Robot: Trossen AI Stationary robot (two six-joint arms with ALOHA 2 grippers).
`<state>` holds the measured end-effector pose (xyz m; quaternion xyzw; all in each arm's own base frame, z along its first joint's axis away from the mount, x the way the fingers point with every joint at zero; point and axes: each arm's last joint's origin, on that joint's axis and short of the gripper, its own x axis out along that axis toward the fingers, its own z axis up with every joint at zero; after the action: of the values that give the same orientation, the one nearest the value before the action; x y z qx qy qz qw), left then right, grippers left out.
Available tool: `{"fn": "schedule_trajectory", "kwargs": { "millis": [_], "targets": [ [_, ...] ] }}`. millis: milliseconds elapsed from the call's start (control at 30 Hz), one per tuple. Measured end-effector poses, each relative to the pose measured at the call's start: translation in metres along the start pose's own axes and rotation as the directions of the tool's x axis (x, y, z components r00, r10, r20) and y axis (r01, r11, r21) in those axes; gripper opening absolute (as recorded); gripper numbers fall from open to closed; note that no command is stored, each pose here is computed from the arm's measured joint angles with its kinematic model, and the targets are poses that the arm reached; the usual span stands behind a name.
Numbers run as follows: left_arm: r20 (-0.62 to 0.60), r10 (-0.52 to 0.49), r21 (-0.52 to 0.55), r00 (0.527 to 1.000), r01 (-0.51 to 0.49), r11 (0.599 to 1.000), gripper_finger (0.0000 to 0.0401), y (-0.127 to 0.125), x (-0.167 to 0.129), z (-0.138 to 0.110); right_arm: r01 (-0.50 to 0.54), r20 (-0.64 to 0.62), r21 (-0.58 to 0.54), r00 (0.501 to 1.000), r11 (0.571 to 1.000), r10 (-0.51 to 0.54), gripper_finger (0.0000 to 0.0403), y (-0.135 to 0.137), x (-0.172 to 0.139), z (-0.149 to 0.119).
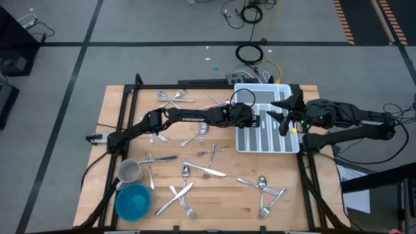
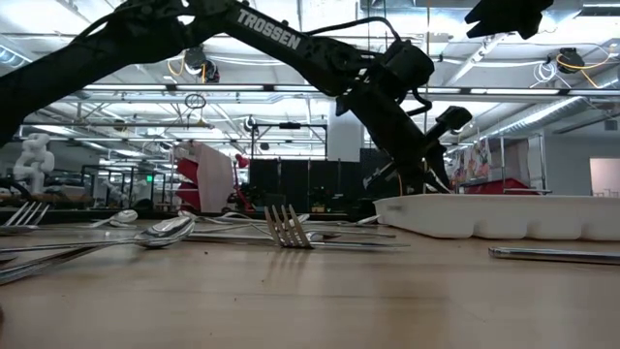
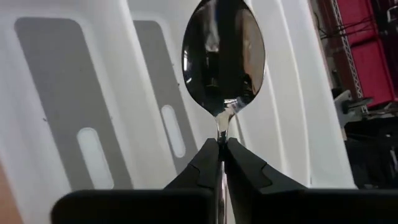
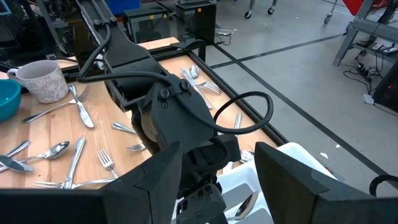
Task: Sort silverware
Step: Put the spoon into the silverware tray, then put the fork into the silverware tray
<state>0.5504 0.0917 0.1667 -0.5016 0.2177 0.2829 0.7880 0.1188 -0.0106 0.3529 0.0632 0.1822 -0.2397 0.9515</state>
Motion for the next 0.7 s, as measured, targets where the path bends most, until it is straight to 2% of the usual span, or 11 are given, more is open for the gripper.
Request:
{"fn": "schedule_trajectory", "kwargs": {
  "millis": [200, 533, 600, 700],
  "targets": [
    [0.002, -0.009, 0.035, 1.000, 0.009, 0.999, 0.0062, -0.001, 0.000, 0.000, 0.000, 0.000, 0.000, 1.000, 1.000, 0.000, 0.0196, 0.000, 0.000, 0.000],
    [-0.003, -0.061, 0.052, 0.998, 0.061, 0.997, 0.0086, -0.005, -0.001, 0.003, -0.001, 0.000, 0.000, 1.000, 1.000, 0.001, 0.0196, 0.000, 0.000, 0.000],
    [-0.033, -0.090, 0.051, 0.995, 0.092, 0.994, 0.0087, -0.007, -0.004, 0.006, -0.012, -0.003, 0.000, 1.000, 1.000, 0.012, 0.0196, 0.000, 0.000, 0.000],
    [-0.082, -0.163, 0.121, 0.983, 0.172, 0.978, 0.0088, -0.019, -0.017, 0.018, -0.062, -0.015, 0.000, 0.998, 0.998, 0.062, 0.0196, 0.002, 0.000, 0.000]
  ]
}}
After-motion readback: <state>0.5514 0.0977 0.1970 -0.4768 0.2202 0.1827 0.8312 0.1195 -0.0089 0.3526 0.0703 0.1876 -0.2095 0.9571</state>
